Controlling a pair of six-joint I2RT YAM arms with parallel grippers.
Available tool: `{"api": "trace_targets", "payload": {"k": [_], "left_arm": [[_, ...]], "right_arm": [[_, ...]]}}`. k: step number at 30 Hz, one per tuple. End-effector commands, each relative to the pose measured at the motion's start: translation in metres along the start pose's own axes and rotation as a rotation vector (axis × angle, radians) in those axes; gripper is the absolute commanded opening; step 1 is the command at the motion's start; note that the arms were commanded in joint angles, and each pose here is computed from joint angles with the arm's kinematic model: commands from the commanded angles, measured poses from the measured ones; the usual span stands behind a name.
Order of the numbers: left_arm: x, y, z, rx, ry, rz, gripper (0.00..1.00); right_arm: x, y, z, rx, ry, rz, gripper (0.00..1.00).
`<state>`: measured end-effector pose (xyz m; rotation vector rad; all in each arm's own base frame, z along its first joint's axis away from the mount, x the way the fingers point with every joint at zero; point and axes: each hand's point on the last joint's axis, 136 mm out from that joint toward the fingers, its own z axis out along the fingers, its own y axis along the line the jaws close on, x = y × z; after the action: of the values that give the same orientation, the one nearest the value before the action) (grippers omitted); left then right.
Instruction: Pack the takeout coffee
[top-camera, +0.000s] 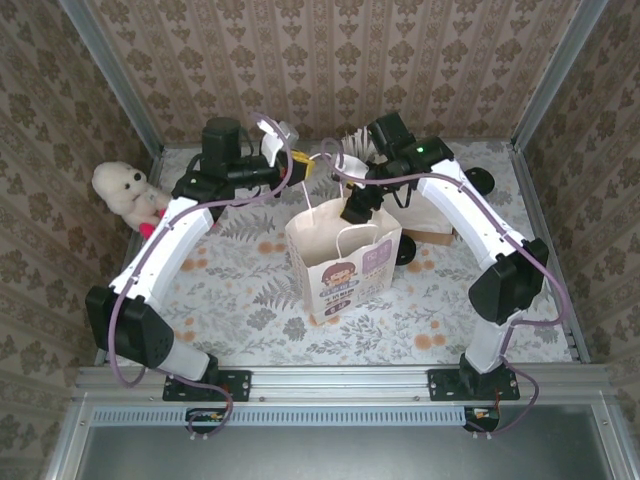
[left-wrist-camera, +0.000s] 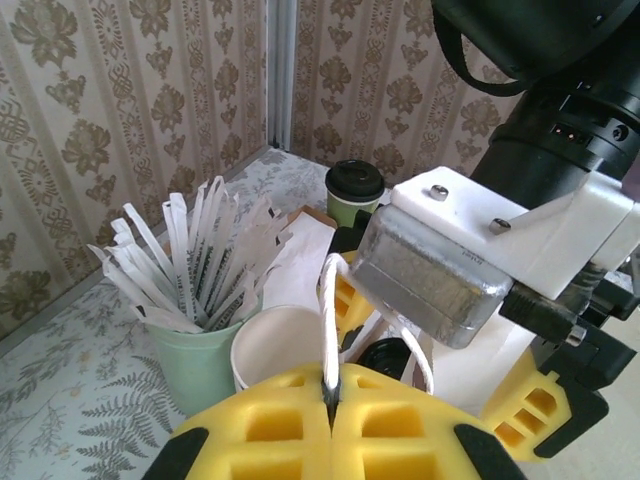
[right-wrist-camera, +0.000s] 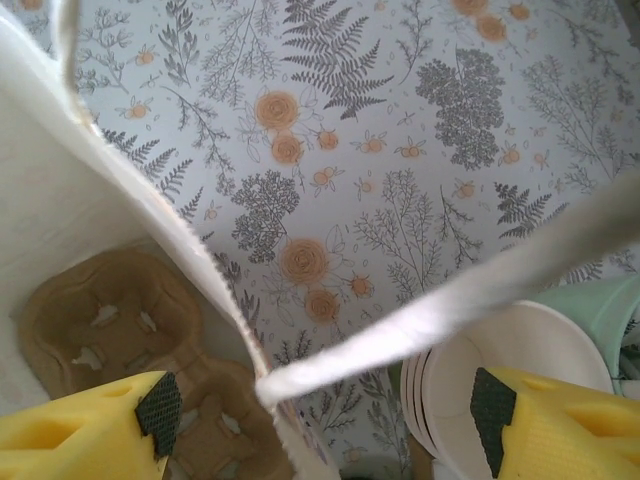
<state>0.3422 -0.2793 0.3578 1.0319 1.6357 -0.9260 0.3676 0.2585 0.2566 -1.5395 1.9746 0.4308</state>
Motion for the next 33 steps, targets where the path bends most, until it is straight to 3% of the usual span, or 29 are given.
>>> {"api": "trace_targets", "payload": {"k": [1, 10, 26, 30, 33], "left_arm": [[-0.009, -0.003, -0.004, 0.035, -0.014, 0.034, 0.0], [-0.013, -0.002, -0.002, 0.068, -0.023, 0.027, 0.0], [-0.029, -0.017, -0.01, 0.177, -0.056, 0.019, 0.0], [-0.032, -0.026, -0.015, 0.216, -0.059, 0.013, 0.1], [-0.035, -0.021, -0.023, 0.166, -0.062, -0.005, 0.23]], "right_arm": [[-0.02, 0.006, -0.005, -0.036, -0.079, -0.093, 0.75], [-0.023, 0.007, 0.004, -0.04, -0.086, -0.191, 0.6], [-0.021, 0.031, -0.015, -0.076, -0.047, -0.201, 0.08], [-0.03, 0.038, -0.015, -0.043, -0.072, -0.158, 0.03], [-0.04, 0.038, -0.018, 0.024, -0.083, -0.065, 0.0]]}}
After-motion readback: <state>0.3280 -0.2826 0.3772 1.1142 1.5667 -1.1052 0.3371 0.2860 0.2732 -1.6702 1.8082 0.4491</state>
